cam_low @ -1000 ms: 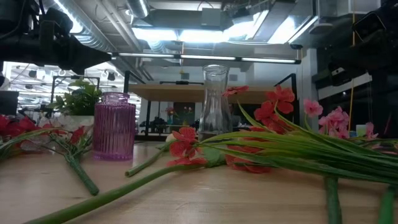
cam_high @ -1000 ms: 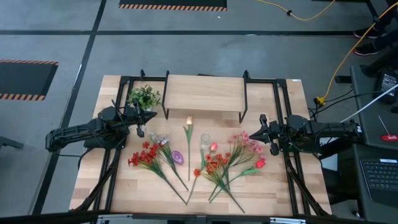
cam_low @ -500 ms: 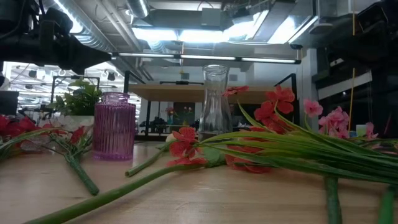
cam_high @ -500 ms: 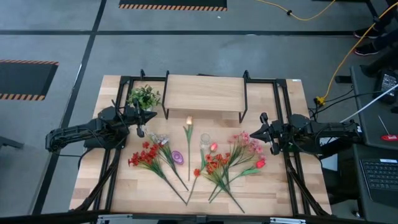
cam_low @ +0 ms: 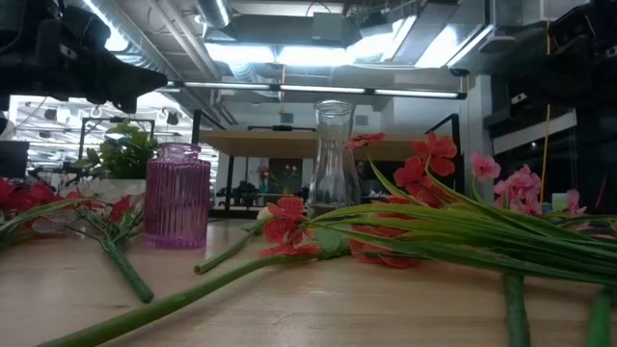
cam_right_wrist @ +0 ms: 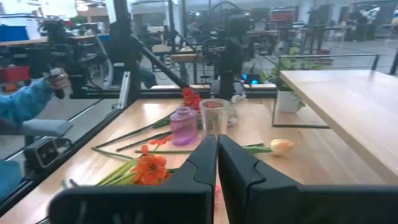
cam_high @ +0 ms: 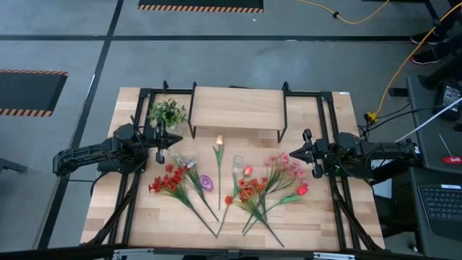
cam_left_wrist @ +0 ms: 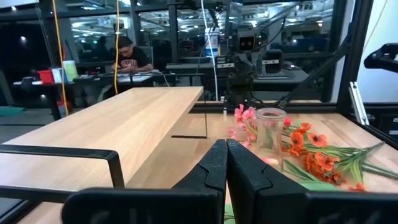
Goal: Pick and place flowers into a vace then onto a shelf
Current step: Put the right orange flowers into the transparent vase
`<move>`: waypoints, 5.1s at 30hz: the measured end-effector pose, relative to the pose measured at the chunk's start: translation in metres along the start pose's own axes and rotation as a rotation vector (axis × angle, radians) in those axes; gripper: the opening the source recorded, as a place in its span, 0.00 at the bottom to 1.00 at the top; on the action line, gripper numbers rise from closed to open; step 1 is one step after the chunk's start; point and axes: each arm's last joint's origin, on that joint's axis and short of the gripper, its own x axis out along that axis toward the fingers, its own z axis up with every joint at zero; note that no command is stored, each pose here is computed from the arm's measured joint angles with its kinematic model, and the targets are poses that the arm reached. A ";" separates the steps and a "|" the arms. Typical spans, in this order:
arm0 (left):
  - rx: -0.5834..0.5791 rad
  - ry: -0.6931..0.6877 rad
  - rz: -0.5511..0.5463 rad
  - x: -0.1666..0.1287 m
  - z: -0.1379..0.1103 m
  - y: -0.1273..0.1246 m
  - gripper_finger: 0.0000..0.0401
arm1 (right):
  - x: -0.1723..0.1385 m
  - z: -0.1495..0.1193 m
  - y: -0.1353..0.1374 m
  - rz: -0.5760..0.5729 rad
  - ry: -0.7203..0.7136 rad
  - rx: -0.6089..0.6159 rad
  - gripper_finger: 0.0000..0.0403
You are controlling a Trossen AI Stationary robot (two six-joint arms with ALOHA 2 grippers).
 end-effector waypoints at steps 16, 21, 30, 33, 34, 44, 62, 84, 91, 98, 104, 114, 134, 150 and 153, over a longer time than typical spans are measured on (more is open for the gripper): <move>0.079 0.001 0.004 0.000 0.000 0.000 0.01 | 0.000 -0.004 0.000 -0.002 0.040 -0.053 0.05; 0.078 0.001 0.004 0.000 0.000 0.000 0.00 | 0.000 -0.004 0.000 -0.002 0.043 -0.052 0.05; 0.075 0.001 0.002 0.000 0.000 0.000 0.00 | 0.000 -0.004 0.000 -0.002 0.042 -0.051 0.05; 0.032 -0.001 0.001 0.000 0.000 0.000 0.00 | 0.000 -0.002 0.000 -0.001 0.020 -0.040 0.05; 0.012 -0.007 0.001 0.000 0.001 0.000 0.00 | 0.000 0.001 0.000 -0.001 -0.008 -0.019 0.05; 0.044 -0.117 -0.061 -0.001 0.017 -0.002 0.00 | 0.000 0.014 0.001 0.003 -0.081 0.118 0.01; -0.100 -0.050 -0.151 0.031 0.044 -0.005 0.01 | 0.040 0.059 -0.003 -0.098 0.042 0.022 0.01; 0.002 0.210 -0.075 0.068 0.050 -0.048 0.00 | 0.052 0.058 -0.001 -0.022 0.028 0.064 0.00; 0.020 0.237 -0.068 0.072 0.048 -0.057 0.01 | 0.053 0.062 0.016 0.080 0.034 0.139 0.00; 0.025 0.236 -0.026 0.072 0.048 -0.056 0.01 | 0.069 0.073 0.037 0.009 0.182 0.137 0.00; 0.029 0.250 -0.033 0.072 0.046 -0.056 0.01 | 0.092 0.080 0.064 0.044 0.318 0.166 0.00; 0.052 0.254 0.001 0.072 0.045 -0.055 0.01 | 0.121 0.087 0.118 -0.121 0.612 0.252 0.00; 0.049 0.247 0.002 0.072 0.046 -0.055 0.01 | 0.154 0.084 0.212 -0.308 0.942 0.383 0.00; 0.049 0.246 0.002 0.072 0.046 -0.055 0.01 | 0.160 0.071 0.219 -0.335 0.960 0.420 0.06; 0.050 0.247 0.002 0.072 0.046 -0.055 0.01 | 0.160 0.071 0.219 -0.333 0.957 0.423 0.05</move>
